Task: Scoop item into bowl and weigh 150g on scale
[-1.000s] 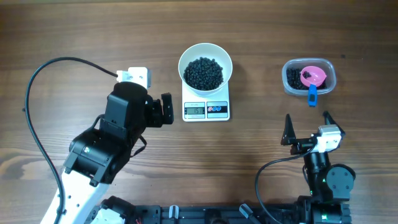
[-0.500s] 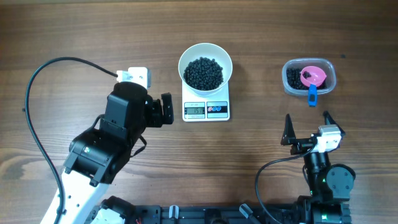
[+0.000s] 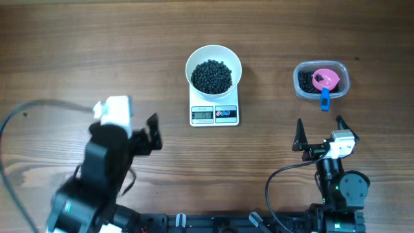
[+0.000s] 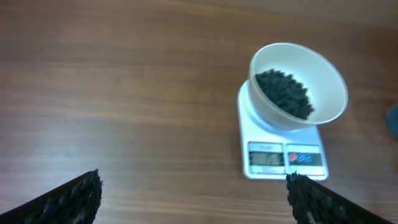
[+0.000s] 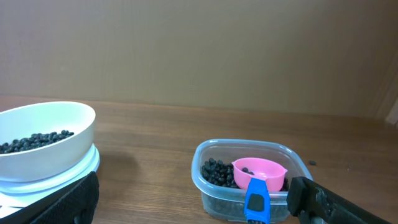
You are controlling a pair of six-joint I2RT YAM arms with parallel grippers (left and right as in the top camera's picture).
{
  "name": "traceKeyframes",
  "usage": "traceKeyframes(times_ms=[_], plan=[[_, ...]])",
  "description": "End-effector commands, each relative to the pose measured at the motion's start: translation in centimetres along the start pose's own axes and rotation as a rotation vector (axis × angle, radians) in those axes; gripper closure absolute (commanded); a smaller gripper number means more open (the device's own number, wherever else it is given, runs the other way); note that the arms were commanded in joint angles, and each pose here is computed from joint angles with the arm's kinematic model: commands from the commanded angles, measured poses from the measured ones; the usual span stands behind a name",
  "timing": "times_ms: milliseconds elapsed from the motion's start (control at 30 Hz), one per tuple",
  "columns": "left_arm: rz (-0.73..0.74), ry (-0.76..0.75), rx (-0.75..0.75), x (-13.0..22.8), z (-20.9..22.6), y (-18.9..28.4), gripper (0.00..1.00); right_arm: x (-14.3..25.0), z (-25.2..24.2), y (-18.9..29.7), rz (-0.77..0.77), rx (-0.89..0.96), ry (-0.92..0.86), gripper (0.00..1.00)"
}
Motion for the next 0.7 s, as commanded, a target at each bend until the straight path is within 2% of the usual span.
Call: traceKeyframes(times_ms=[0,133,433,667], plan=[[0.049,-0.098,0.084,3.8,0.9,-0.7,0.00,-0.1,-0.2,0.1,-0.008,0.017,-0.017,0.00],[0.038,-0.160,0.088,5.3,1.7,-1.7,0.00,-0.1,-0.2,0.1,-0.008,0.017,-0.016,0.00],[-0.024,-0.072,0.126,7.7,3.6,-3.8,0.00,-0.1,-0.2,0.1,-0.008,0.017,-0.016,0.00],[-0.135,-0.082,0.121,8.6,5.1,-5.4,0.00,-0.1,-0.2,0.1,-0.008,0.017,-0.016,0.00]])
Point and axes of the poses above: each gripper's point midway between its finger pads, its own y axis back along the fingers, its own z axis along the line the jaws close on, x = y × z, the point moved 4 cm from there along y, back along the fingers, and after that the axes turned 9 degrees about y, right-handed, at the moved point
